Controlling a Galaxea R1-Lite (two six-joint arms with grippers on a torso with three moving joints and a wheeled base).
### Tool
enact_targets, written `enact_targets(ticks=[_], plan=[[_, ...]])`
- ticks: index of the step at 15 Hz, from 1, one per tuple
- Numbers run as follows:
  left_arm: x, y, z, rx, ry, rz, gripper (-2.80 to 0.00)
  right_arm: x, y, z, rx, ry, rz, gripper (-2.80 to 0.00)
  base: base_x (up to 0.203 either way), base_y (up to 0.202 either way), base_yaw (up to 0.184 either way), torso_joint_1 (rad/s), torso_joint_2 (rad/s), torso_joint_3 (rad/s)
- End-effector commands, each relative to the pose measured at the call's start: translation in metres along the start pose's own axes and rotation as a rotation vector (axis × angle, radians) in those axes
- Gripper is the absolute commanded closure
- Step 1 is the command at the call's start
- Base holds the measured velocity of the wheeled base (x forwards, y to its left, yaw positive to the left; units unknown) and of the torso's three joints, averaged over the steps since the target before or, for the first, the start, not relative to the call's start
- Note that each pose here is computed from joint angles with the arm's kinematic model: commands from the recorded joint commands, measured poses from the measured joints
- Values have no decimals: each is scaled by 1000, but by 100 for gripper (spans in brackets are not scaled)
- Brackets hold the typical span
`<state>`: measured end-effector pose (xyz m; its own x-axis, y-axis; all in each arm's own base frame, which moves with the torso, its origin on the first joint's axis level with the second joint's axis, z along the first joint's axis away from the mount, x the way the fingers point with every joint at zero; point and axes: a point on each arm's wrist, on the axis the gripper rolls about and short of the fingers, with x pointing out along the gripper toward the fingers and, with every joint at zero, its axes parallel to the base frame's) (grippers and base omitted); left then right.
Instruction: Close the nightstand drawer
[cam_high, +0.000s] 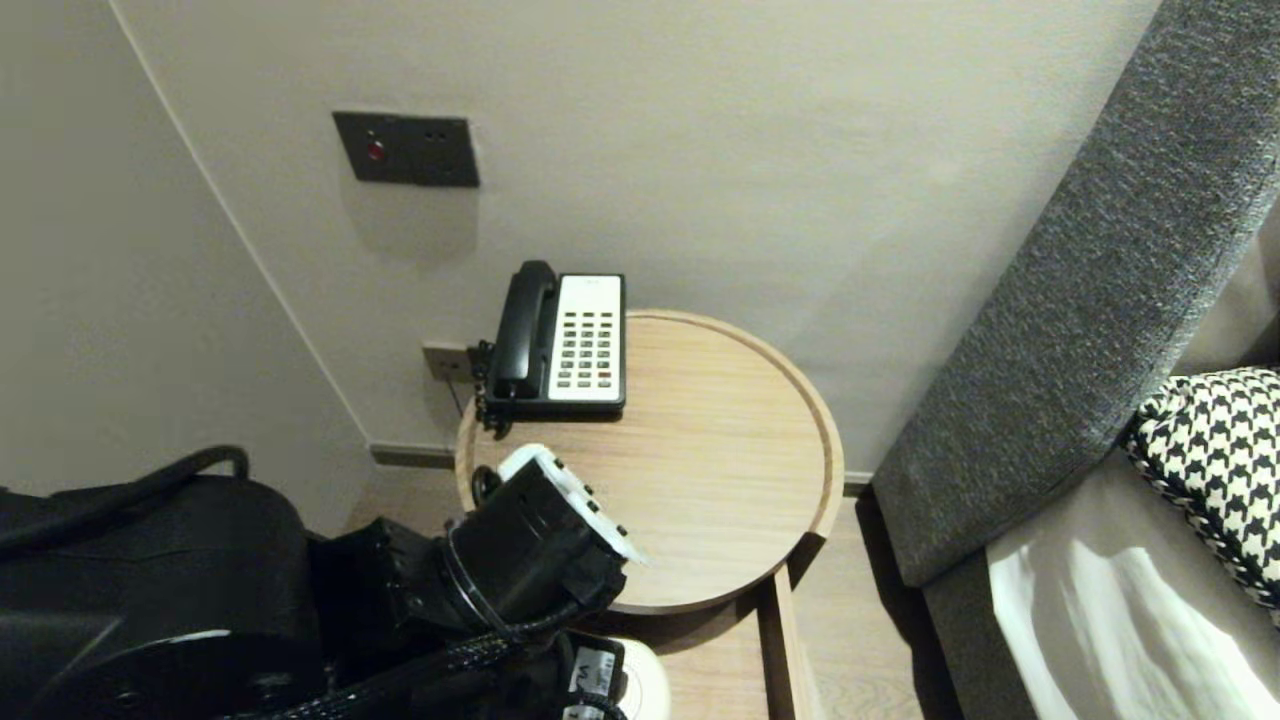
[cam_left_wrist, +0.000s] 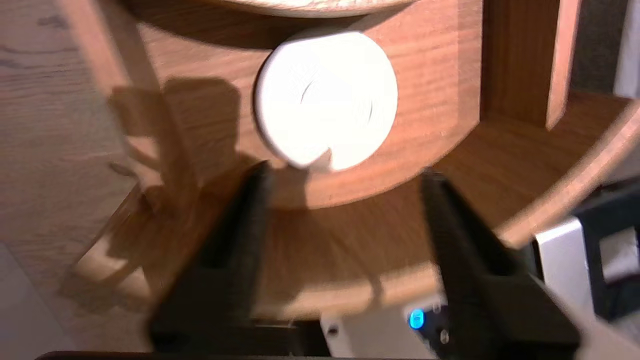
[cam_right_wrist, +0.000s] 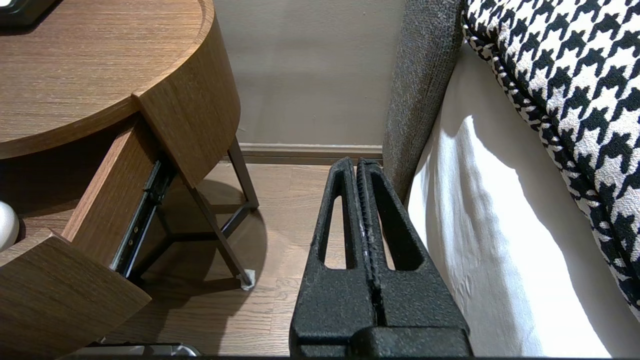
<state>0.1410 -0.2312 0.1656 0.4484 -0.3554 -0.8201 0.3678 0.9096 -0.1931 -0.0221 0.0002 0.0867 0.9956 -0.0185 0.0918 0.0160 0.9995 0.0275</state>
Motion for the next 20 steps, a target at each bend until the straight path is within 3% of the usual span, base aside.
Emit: enact_targets(ticks=[1, 3, 7, 10, 13, 15, 20], plan=[[-31, 6, 2, -11, -30, -22, 0, 2, 0, -11, 0, 40, -1, 0, 0, 0, 0, 0, 0, 0], [-50, 10, -1, 5, -2, -12, 0, 2, 0, -11, 0, 40, -1, 0, 0, 0, 0, 0, 0, 0], [-77, 20, -29, 72, 107, -34, 0, 2, 0, -11, 0, 40, -1, 0, 0, 0, 0, 0, 0, 0], [-100, 35, -54, 126, 259, -122, 0, 2, 0, -11, 0, 40, -2, 0, 0, 0, 0, 0, 0, 0], [-94, 43, -72, 187, 354, -113, 0, 2, 0, -11, 0, 40, -1, 0, 0, 0, 0, 0, 0, 0], [-85, 42, -81, 236, 380, -108, 0, 2, 0, -11, 0, 40, -1, 0, 0, 0, 0, 0, 0, 0], [-48, 41, -93, 258, 334, -21, 0, 2, 0, -11, 0, 40, -1, 0, 0, 0, 0, 0, 0, 0]])
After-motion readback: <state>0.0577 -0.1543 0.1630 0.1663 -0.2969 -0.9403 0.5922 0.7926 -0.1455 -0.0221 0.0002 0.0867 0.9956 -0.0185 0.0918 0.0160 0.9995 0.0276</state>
